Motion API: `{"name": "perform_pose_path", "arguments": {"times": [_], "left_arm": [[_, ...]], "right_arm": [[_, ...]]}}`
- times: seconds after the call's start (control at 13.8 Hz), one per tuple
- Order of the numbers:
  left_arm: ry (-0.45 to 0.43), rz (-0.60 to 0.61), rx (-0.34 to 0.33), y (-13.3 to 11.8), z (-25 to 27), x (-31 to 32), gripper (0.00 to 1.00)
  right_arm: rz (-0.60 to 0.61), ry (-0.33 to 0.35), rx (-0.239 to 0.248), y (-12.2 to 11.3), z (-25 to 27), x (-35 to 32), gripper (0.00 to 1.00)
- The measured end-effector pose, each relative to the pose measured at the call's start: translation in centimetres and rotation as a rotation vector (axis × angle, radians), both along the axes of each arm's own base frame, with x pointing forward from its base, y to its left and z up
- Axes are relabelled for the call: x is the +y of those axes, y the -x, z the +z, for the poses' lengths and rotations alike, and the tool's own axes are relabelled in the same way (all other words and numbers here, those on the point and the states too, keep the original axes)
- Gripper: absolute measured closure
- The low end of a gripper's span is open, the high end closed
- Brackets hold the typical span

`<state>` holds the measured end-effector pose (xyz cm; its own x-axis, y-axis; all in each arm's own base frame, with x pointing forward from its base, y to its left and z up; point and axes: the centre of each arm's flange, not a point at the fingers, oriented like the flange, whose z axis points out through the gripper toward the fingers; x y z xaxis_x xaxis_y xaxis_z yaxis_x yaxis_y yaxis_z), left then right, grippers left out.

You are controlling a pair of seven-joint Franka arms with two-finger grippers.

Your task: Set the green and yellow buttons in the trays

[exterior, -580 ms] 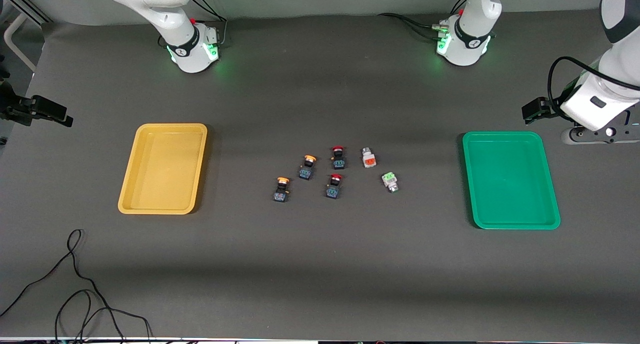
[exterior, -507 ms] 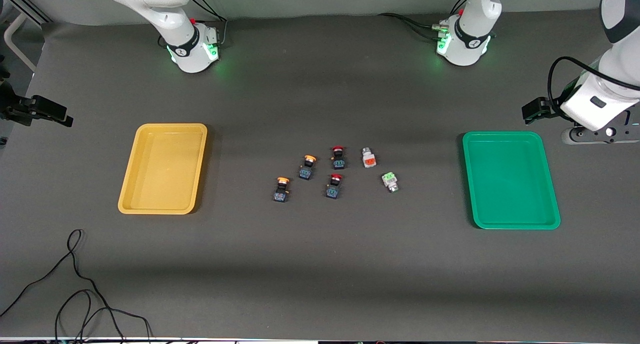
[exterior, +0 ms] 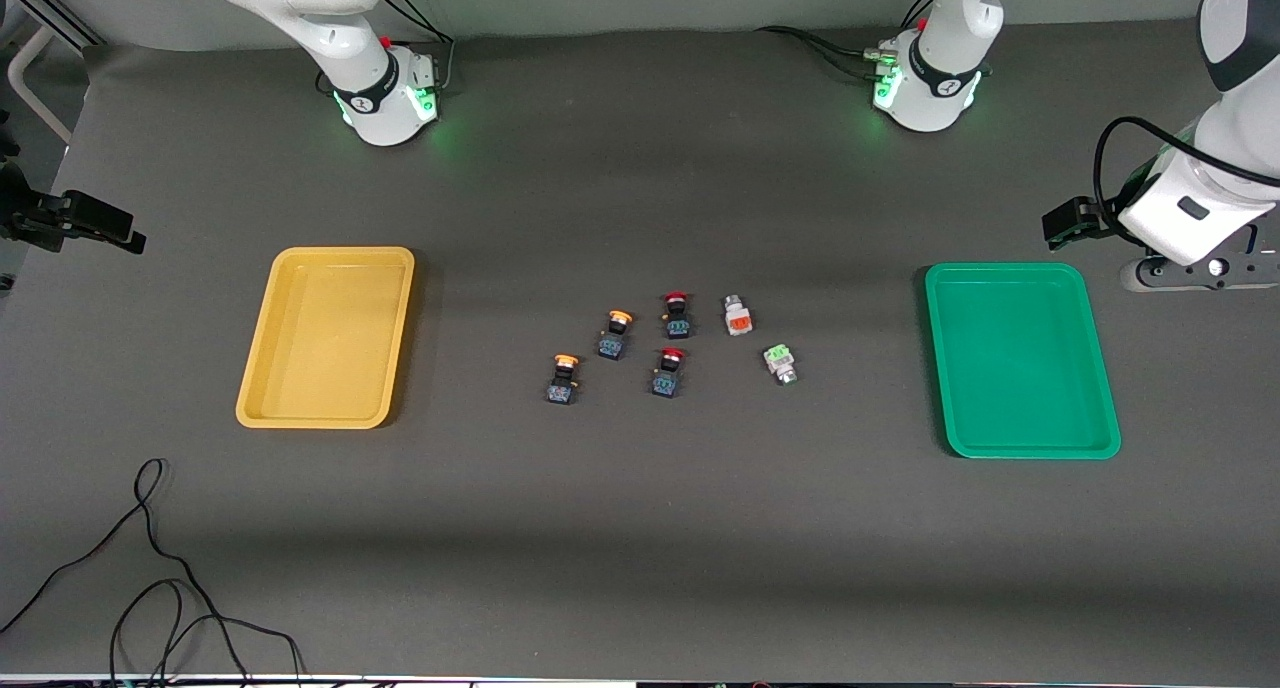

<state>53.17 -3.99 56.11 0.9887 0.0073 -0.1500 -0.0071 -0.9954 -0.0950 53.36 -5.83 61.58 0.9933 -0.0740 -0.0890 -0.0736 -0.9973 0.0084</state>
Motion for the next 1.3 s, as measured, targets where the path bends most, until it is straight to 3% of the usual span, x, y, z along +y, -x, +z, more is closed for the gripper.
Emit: {"name": "perform_pose_path", "arguments": {"times": [0.29,0.51,0.65,1.09,1.3], "left_arm": [[0.0,0.0,0.0,0.0,0.0,0.0,0.0],[0.0,0.0,0.0,0.0,0.0,0.0,0.0],[0.0,0.001,0.001,0.0,0.0,0.0,0.0],[0.001,0.001,0.001,-0.1,-0.1,0.0,0.0],[0.002,0.001,0.001,-0.1,-0.1,0.0,0.0]], "right_arm": [[0.023,-0.021,0.015,-0.2,-0.7,3.5,0.0],[-0.025,-0.033,0.043,0.1,-2.0,10.5,0.0],[-0.05,-0.02,0.036,0.8,-2.4,16.8,0.0],[-0.149,-0.007,-0.021,7.1,-7.7,39.3,0.0],[-0.217,0.0,-0.025,10.1,-12.1,48.8,0.0]]}}
